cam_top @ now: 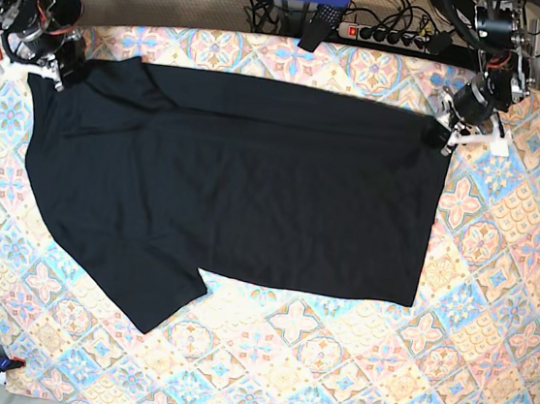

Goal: Fold the T-shirt properly
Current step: 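Lay the folded edge down and open both grippers, then reach both grippers to the shirt's outer edge and grasp it, then lift the grasped edge and fold it over toward the robot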

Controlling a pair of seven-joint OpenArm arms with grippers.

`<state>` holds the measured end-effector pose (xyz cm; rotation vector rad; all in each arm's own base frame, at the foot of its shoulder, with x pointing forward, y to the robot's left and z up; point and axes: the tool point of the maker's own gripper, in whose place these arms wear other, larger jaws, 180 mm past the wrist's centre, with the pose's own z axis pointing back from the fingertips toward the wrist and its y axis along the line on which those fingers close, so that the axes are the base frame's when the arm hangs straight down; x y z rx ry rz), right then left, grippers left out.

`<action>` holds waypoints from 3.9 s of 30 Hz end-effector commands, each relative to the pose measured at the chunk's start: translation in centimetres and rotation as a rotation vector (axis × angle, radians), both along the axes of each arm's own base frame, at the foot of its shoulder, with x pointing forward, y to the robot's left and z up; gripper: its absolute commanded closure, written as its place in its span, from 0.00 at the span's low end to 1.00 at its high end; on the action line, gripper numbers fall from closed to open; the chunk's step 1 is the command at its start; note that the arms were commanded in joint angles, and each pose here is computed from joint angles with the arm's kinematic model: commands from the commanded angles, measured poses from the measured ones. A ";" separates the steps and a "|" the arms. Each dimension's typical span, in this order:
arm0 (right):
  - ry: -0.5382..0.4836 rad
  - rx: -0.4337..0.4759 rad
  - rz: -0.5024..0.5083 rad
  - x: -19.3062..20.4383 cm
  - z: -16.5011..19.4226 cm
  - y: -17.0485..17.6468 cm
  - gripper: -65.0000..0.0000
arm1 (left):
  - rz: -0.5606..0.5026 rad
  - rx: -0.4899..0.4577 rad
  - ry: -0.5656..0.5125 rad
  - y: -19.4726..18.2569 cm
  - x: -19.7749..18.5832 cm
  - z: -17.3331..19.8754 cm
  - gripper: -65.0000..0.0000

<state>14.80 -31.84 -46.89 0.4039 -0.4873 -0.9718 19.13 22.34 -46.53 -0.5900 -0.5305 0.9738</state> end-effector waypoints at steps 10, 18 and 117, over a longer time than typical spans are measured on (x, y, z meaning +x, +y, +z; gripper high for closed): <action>0.033 -0.135 0.062 -3.8 2.7 -1.9 0.89 | -0.075 0.040 0.067 -0.2 -6.1 1.3 1.00; 0.059 -0.111 0.085 -4.3 2.4 -1.3 0.66 | -0.066 0.062 0.082 1.6 -6.7 1.8 0.88; 0.000 -0.811 1.057 21.7 5.4 -1.6 0.44 | -0.398 0.485 -0.121 -0.6 15.5 3.1 1.00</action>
